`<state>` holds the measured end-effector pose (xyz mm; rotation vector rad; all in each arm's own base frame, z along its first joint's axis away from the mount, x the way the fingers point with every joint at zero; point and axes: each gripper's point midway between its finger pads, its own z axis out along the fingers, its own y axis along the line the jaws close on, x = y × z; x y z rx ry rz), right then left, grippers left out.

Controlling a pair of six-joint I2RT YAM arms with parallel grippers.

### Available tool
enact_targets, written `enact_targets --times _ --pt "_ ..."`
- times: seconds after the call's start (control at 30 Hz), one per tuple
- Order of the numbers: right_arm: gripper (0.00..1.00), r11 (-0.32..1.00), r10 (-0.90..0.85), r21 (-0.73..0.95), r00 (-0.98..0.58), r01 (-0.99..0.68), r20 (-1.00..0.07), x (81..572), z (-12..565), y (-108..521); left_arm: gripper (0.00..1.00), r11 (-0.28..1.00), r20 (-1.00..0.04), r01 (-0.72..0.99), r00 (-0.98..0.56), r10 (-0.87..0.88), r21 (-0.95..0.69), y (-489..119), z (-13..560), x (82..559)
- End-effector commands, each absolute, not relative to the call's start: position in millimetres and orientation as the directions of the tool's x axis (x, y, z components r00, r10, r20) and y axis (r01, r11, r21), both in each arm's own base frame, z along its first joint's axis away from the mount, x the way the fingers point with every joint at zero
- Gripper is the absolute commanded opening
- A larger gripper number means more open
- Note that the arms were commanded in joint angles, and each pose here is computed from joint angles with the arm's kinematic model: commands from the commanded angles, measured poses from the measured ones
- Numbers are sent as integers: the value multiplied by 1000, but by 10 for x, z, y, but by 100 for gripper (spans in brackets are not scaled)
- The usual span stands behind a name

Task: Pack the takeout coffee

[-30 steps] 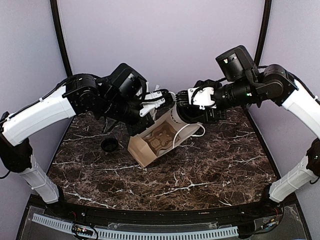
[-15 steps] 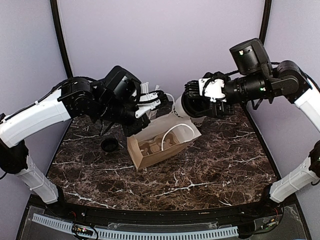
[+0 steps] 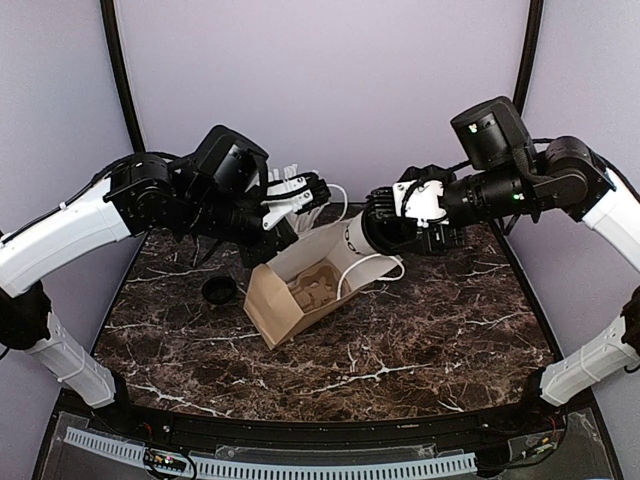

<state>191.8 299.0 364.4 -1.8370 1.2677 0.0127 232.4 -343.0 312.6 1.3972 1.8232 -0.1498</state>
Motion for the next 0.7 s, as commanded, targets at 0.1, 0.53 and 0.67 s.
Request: enact_targets --times 0.1,0.53,0.67 --pt "43 -172 -731 -550 480 -817 -485 1720 3425 3100 0 377 -727 855 0 687 356 -3468 3366 2260" --pt "43 -152 -705 -532 469 -833 -532 1749 3574 3282 57 547 -900 793 4 436 268 -3132 4109 2129" --pt "43 -152 -702 -520 462 -840 -542 1750 3557 3322 62 411 -919 903 -54 391 122 -3277 3901 1784"
